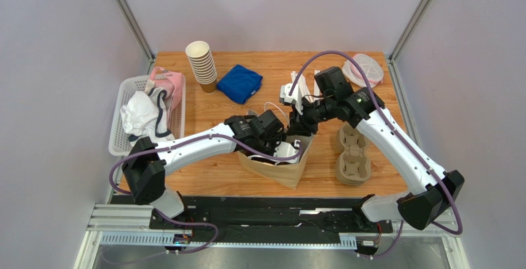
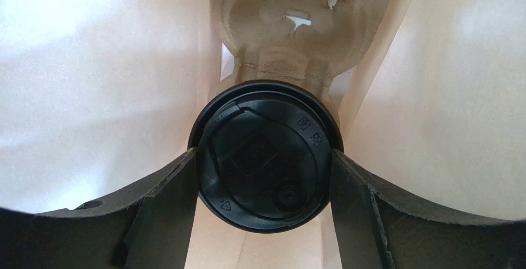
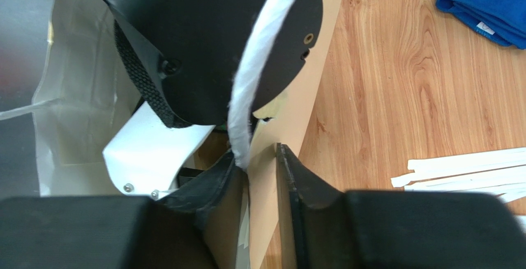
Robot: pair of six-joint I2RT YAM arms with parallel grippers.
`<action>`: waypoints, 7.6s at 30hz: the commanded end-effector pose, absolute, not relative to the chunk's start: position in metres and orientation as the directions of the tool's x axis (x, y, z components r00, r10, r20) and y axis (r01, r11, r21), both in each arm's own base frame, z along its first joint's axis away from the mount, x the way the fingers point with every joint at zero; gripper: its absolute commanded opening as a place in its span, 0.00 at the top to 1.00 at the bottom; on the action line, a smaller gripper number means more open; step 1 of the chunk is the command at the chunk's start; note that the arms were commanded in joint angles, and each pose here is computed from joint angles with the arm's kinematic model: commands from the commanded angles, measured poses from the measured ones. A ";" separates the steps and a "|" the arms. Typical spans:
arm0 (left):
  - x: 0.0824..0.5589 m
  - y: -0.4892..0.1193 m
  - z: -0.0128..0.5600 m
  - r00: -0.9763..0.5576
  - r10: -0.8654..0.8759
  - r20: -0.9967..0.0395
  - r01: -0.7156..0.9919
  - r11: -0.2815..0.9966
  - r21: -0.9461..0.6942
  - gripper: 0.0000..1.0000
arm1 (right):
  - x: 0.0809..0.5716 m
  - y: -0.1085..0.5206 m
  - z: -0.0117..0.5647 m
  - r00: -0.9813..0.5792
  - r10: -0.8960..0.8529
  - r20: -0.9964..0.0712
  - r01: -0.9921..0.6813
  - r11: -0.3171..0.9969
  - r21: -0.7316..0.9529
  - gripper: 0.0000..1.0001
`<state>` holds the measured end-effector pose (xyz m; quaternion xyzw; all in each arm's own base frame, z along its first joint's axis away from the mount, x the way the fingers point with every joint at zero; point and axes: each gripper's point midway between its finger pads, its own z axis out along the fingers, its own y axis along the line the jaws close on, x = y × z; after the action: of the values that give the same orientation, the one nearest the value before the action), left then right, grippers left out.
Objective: Pack the takeout coffee
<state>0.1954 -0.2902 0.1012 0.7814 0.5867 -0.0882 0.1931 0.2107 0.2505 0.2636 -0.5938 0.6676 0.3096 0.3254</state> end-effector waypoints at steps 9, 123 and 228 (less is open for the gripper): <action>0.199 -0.258 0.083 0.209 0.946 -0.247 0.975 -0.181 0.132 0.54 | 0.236 0.255 0.263 0.026 -0.597 -0.802 -0.995 0.061 -0.077 1.00; 0.240 -0.219 0.378 -0.029 0.660 -0.750 0.823 0.442 0.357 0.22 | 0.291 0.302 0.285 0.236 -0.515 -0.824 -0.951 0.053 -0.306 1.00; 0.393 -0.055 0.331 -0.631 0.148 -0.762 0.297 0.953 -0.061 0.01 | 0.507 0.040 0.100 -0.814 0.485 -0.320 0.413 0.870 0.267 1.00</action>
<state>0.3945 -0.0582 0.3258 0.1183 0.9019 -0.0942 0.4046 0.5175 0.0283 0.0303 0.2115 0.9616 -0.0008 0.1746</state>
